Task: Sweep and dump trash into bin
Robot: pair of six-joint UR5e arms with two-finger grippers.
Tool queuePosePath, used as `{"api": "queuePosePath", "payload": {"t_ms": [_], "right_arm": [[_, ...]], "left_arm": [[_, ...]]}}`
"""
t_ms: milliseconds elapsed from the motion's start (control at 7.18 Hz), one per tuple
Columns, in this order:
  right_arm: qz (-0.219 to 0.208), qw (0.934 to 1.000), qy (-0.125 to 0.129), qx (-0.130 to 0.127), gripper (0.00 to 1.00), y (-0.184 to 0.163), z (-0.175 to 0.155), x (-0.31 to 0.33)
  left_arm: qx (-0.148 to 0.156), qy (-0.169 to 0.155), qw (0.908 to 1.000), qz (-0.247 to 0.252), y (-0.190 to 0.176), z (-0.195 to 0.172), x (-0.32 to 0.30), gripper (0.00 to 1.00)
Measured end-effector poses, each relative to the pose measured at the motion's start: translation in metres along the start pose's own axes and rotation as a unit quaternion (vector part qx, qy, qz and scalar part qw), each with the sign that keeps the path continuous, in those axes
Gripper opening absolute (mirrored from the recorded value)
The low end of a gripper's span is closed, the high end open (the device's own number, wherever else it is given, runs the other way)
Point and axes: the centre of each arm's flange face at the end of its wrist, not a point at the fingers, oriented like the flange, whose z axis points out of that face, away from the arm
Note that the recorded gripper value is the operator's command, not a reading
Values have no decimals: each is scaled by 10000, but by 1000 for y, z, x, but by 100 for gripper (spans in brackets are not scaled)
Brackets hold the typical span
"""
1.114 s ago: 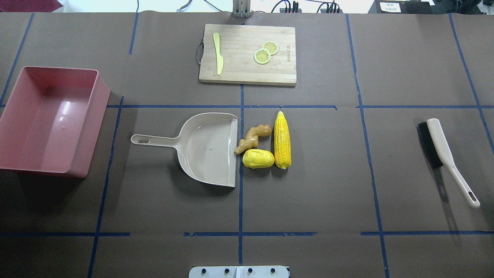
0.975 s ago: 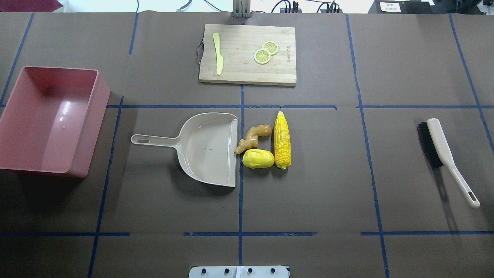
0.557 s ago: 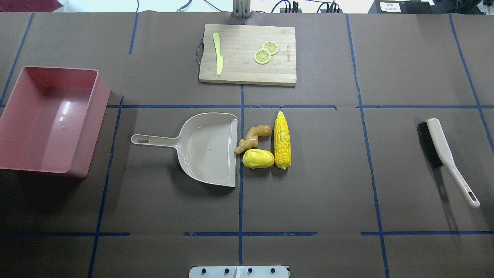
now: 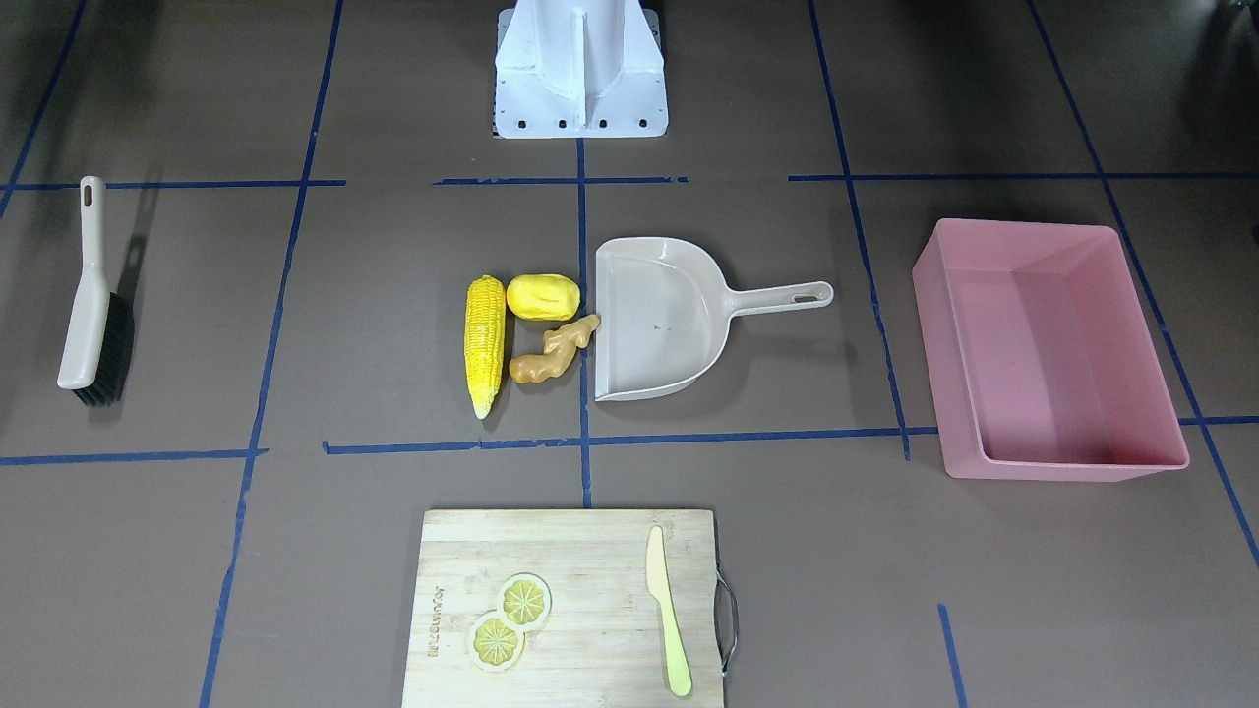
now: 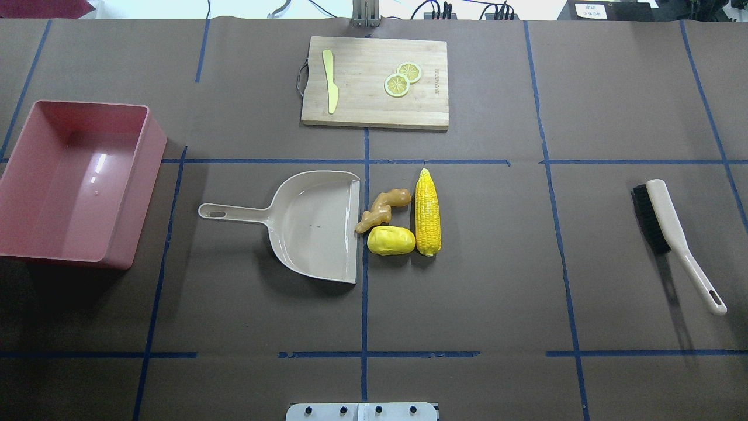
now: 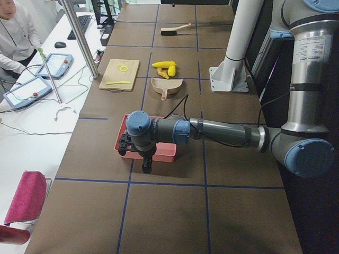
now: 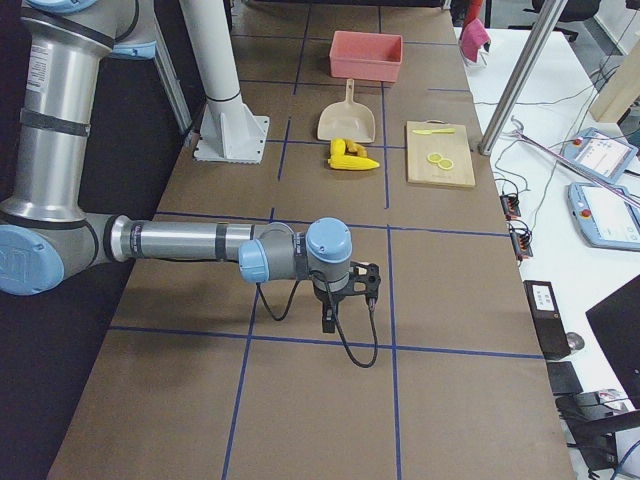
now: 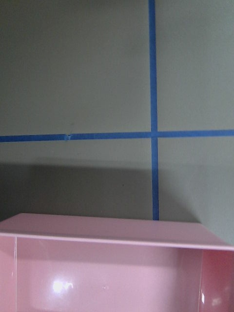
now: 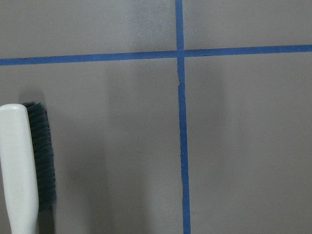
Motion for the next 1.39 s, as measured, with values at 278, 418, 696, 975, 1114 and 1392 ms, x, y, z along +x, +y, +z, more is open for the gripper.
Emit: {"api": "queuePosePath", "payload": {"t_ms": [278,418,696,975,1114,1392], "right_arm": [[-140,9998,-120,10,99,-1,3,-11],[-274,9995,-171,37,99,-1,5,-17],[-434,9987,-256,-4,99,0,12,-29],[-324,9989,-308,-107,99,2,17,-64],[-210,9992,-316,-108,98,6,17,-92],[-83,9996,-245,69,99,27,38,-137]], "left_arm": [[99,501,9976,459,-11,14,44,100],[86,709,9944,784,-25,26,87,100],[114,1005,9807,1674,-64,41,198,96],[224,1229,9583,2570,-94,38,313,99],[308,1198,9483,2922,-98,43,356,99],[599,1032,9263,3575,-86,70,410,99]]}}
